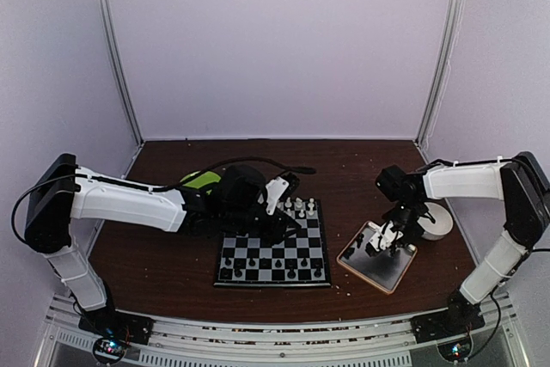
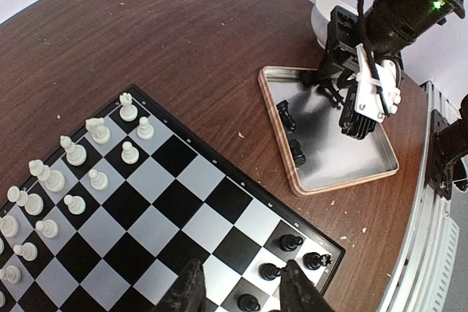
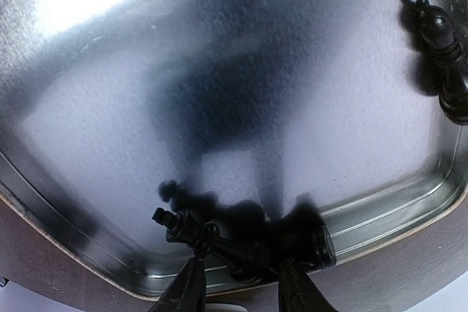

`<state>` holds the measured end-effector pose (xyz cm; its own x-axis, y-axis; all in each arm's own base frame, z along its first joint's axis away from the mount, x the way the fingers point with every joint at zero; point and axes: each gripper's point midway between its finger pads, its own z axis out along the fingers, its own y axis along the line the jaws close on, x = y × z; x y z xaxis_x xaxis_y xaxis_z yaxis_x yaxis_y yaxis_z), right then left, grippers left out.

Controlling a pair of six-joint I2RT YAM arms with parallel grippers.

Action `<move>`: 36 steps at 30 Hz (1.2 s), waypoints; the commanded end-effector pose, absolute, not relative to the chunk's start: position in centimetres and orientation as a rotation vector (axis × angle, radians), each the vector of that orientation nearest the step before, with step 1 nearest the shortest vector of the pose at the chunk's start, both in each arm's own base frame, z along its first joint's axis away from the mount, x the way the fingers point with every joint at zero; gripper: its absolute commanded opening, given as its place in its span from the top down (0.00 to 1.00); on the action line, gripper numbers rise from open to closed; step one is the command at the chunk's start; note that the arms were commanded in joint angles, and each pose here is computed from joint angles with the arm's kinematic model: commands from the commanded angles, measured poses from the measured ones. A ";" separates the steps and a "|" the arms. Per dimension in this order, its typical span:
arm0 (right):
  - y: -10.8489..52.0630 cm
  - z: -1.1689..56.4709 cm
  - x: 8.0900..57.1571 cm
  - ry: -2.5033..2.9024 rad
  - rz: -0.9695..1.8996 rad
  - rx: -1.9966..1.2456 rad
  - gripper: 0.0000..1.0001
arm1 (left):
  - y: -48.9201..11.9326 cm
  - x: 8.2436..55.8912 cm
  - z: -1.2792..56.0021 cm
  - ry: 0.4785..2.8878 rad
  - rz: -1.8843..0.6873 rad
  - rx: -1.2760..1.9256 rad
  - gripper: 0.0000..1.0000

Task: Set up the chess pieces on the board
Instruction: Pick up the king from the storage box.

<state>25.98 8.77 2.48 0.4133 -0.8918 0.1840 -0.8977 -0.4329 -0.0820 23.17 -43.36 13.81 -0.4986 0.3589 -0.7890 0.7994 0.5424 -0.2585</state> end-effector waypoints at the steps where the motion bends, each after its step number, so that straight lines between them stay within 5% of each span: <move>1: 8.7 1.2 25.5 -1.643 0.280 2.590 0.65 | -43.9 23.3 15.6 2.034 -0.852 0.901 0.65; 14: 11.1 2.1 23.1 -1.945 -0.015 2.415 0.68 | -44.5 23.4 15.3 2.035 -0.860 0.911 0.65; 36: 7.8 0.5 24.1 -2.057 0.213 2.226 0.67 | -44.6 23.2 15.5 2.027 -0.883 0.911 0.65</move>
